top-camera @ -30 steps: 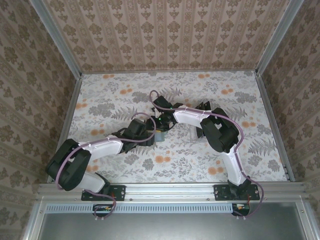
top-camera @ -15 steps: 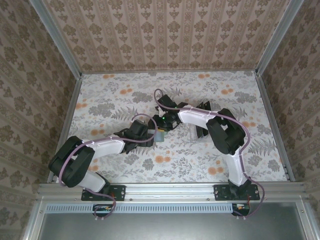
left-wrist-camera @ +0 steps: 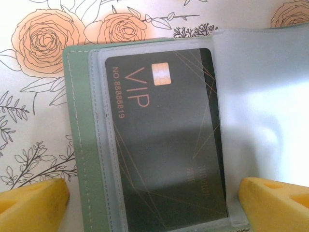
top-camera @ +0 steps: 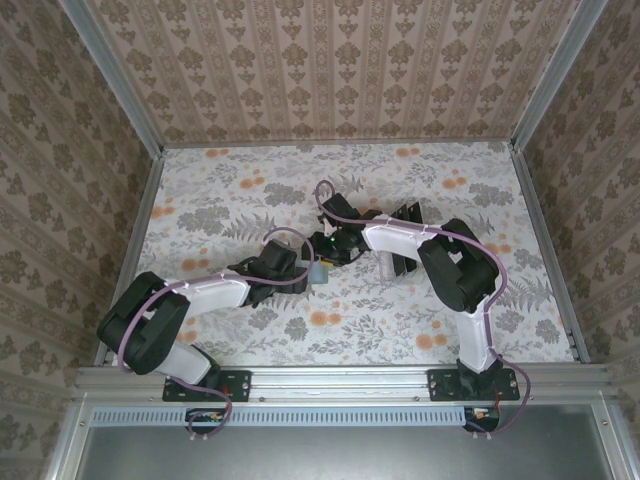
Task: Put the credit cards into the card holder
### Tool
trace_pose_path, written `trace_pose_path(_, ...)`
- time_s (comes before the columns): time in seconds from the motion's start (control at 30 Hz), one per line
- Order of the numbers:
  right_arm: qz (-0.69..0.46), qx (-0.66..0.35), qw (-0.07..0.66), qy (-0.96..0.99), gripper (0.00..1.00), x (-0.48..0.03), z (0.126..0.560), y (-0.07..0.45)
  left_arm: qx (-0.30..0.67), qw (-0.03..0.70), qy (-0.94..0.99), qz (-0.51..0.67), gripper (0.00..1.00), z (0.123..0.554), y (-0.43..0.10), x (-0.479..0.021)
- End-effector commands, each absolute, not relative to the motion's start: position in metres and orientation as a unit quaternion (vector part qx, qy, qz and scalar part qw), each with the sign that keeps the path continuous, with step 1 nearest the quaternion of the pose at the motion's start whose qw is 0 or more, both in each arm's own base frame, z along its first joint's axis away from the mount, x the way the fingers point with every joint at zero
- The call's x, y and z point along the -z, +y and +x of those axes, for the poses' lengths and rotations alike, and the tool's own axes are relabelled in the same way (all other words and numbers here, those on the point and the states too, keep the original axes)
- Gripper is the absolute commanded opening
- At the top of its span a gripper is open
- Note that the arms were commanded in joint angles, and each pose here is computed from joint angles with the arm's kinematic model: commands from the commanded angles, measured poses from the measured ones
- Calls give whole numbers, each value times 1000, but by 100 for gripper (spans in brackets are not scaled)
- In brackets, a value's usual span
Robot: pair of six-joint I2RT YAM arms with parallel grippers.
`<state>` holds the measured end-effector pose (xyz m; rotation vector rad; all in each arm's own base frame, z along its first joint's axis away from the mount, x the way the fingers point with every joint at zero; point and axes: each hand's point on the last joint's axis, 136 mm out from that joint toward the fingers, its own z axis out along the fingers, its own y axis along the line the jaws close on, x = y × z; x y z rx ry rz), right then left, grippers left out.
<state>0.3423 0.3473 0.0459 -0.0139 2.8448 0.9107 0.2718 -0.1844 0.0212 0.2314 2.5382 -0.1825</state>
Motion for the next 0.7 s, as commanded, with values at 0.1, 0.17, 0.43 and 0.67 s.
trace_pose_path(0.1,-5,-308,66,949,54,-37,342,357,54,283,954,79,100,269,-178,-13)
trace_pose_path(0.17,-5,-305,61,950,55,-32,342,358,56,282,954,78,100,269,-179,-13)
trace_pose_path(0.43,-5,-341,47,939,55,-25,341,372,60,285,953,79,100,270,-180,-15)
trace_pose_path(0.67,-8,-355,58,933,55,-42,343,375,62,301,949,74,100,272,-178,-30)
